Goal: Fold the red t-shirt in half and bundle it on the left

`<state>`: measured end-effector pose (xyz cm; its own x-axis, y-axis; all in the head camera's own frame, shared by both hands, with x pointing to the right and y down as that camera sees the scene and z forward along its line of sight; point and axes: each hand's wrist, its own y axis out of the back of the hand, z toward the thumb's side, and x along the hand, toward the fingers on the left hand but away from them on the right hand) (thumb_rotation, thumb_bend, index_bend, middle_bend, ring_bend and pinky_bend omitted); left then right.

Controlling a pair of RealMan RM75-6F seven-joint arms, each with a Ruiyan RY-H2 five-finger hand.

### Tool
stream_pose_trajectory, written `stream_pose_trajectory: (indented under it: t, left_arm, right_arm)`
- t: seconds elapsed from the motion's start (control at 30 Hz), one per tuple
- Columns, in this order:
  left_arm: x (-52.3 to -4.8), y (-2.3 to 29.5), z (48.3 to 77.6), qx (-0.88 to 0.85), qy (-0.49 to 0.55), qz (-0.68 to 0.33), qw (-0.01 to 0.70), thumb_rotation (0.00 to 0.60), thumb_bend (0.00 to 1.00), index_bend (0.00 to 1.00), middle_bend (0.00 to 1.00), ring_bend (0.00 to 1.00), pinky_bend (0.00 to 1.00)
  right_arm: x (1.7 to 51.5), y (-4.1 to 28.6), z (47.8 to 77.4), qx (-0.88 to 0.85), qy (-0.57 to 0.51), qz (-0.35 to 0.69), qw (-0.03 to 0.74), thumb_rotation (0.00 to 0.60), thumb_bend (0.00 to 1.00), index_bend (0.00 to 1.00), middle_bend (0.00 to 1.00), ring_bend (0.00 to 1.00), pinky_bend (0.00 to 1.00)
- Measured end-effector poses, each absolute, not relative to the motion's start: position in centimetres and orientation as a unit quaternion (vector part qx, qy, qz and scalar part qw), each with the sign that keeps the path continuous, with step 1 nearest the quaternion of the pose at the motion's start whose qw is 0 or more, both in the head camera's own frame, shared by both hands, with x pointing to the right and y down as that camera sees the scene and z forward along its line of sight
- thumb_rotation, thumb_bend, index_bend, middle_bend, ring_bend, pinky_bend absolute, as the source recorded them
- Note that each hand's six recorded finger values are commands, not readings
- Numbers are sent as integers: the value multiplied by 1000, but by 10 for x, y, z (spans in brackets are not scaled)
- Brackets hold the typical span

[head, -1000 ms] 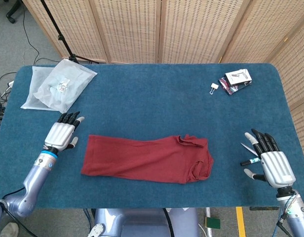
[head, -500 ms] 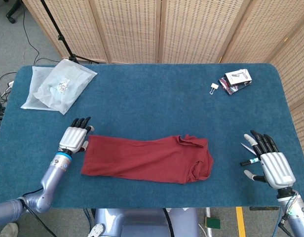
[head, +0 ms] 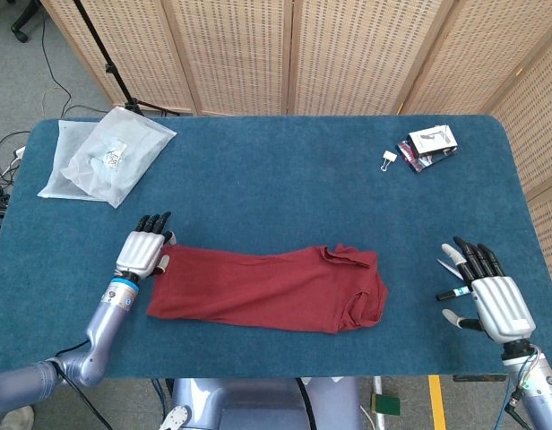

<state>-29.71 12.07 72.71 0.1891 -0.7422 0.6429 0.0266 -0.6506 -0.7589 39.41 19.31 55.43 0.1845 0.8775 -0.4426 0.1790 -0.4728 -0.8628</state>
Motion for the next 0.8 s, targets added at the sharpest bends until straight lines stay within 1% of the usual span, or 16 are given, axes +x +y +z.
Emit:
stream_pose_trajectory:
  t: [0.47, 0.57, 0.67, 0.73, 0.8]
  left_arm:
    - [-294, 121, 738, -695, 260, -586, 326, 600, 459, 406, 0, 0, 0]
    - [-293, 122, 740, -694, 261, -587, 326, 600, 459, 422, 0, 0, 0]
    - [-292, 123, 742, -695, 264, -586, 322, 600, 460, 500, 0, 0, 0]
    - [-291, 124, 743, -696, 268, -584, 321, 600, 460, 579, 0, 0, 0]
    - [-290, 124, 743, -697, 272, -581, 320, 600, 460, 629, 0, 0, 0]
  right_arm:
    - [395, 194, 554, -690, -383, 511, 340, 600, 0, 0, 0, 0, 0]
    - [394, 194, 554, -691, -383, 510, 340, 600, 0, 0, 0, 0, 0]
    - [394, 193, 554, -693, -383, 509, 338, 600, 0, 0, 0, 0, 0]
    - [394, 193, 554, -693, -383, 509, 338, 600, 0, 0, 0, 0, 0]
    - [395, 193, 554, -693, -383, 509, 337, 600, 0, 0, 0, 0, 0]
